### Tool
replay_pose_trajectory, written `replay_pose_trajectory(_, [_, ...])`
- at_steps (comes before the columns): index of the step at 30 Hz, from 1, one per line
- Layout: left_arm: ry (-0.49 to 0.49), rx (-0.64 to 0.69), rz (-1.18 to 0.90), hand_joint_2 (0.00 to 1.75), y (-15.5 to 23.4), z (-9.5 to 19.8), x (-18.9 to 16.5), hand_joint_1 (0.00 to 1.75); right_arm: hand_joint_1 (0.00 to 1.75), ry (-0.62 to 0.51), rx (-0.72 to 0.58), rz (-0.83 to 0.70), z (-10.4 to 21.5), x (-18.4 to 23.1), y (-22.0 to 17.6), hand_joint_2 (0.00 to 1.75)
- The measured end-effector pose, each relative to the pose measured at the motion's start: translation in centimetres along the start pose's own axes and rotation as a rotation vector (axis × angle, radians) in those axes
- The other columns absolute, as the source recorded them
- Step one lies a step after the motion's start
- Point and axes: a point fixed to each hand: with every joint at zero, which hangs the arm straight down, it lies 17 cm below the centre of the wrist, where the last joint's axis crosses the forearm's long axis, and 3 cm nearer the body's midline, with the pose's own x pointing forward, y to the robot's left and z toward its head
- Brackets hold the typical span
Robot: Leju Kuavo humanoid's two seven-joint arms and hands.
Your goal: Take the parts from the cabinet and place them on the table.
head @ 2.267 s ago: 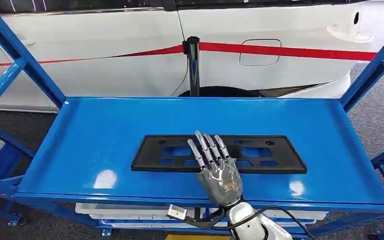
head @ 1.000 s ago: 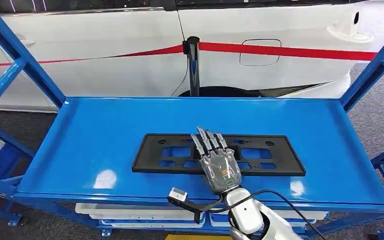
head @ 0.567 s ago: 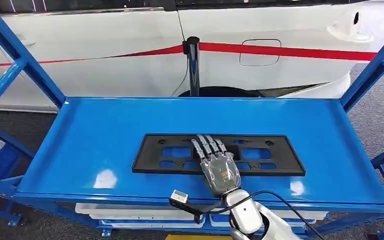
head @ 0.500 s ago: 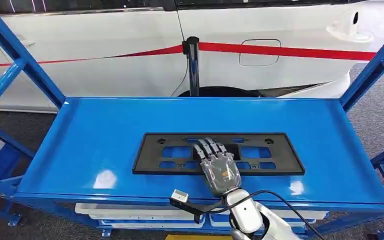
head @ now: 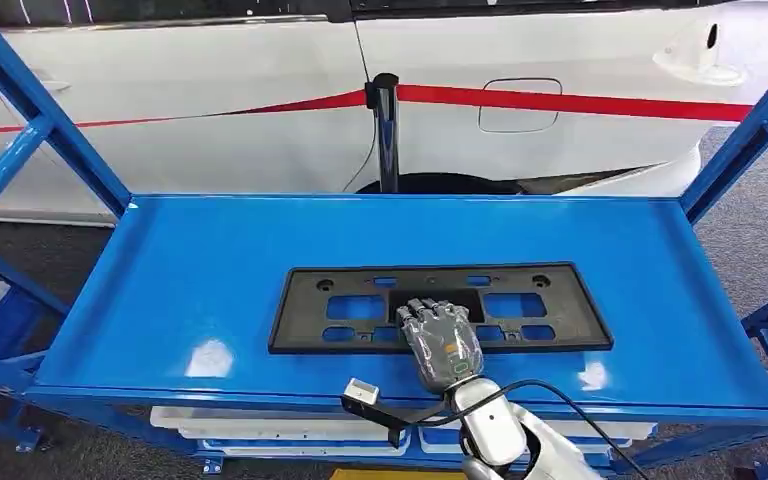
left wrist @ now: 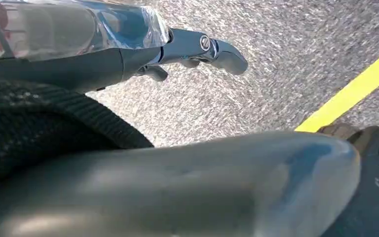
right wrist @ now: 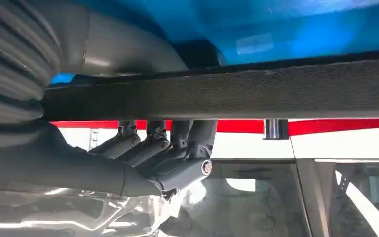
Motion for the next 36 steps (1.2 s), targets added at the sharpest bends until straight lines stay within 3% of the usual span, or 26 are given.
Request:
replay_pose_trajectory(6, [0.001, 0.008, 0.004, 0.00, 0.2, 0.0, 0.0, 0.00, 1.75, 0.002, -0.018, 0.004, 0.0, -0.2, -0.3, 1.75])
replay_pose_trajectory(9, [-0.036, 0.062, 0.016, 0.00, 0.9, -0.1, 0.5, 0.00, 1.75, -0.004, -0.091, -0.147, -0.2, 0.0, -2.4, 1.75])
replay_pose_trajectory(14, [-0.206, 0.176, 0.059, 0.00, 2.2, 0.6, 2.7, 0.00, 1.75, -0.026, -0.349, -0.598, -0.5, -1.2, -12.9, 1.75])
replay_pose_trajectory(18, [-0.259, 0.097, 0.172, 0.00, 0.8, 0.9, 4.0, 0.00, 1.75, -0.082, -0.557, -0.874, 1.1, -2.7, -22.1, 1.75])
replay_pose_trajectory(23, [-0.283, 0.086, 0.209, 0.00, 0.8, 1.0, 4.4, 0.00, 1.75, -0.230, -0.786, -0.970, 4.6, -2.8, -32.5, 1.75])
replay_pose_trajectory(28, [-0.277, 0.092, 0.225, 0.00, 0.9, 1.0, 4.2, 0.00, 1.75, -0.313, -0.893, -0.986, 7.6, -2.5, -37.0, 1.75])
replay_pose_trajectory(29, [-0.277, 0.092, 0.226, 1.75, 0.9, 1.0, 4.2, 0.00, 1.75, -0.324, -0.901, -0.986, 8.0, -2.4, -37.4, 1.75])
replay_pose_trajectory(36, [-0.274, 0.080, 0.253, 1.75, 1.1, 0.8, 4.7, 0.00, 1.75, -0.419, -0.972, -1.068, 10.5, -2.2, -40.4, 1.75])
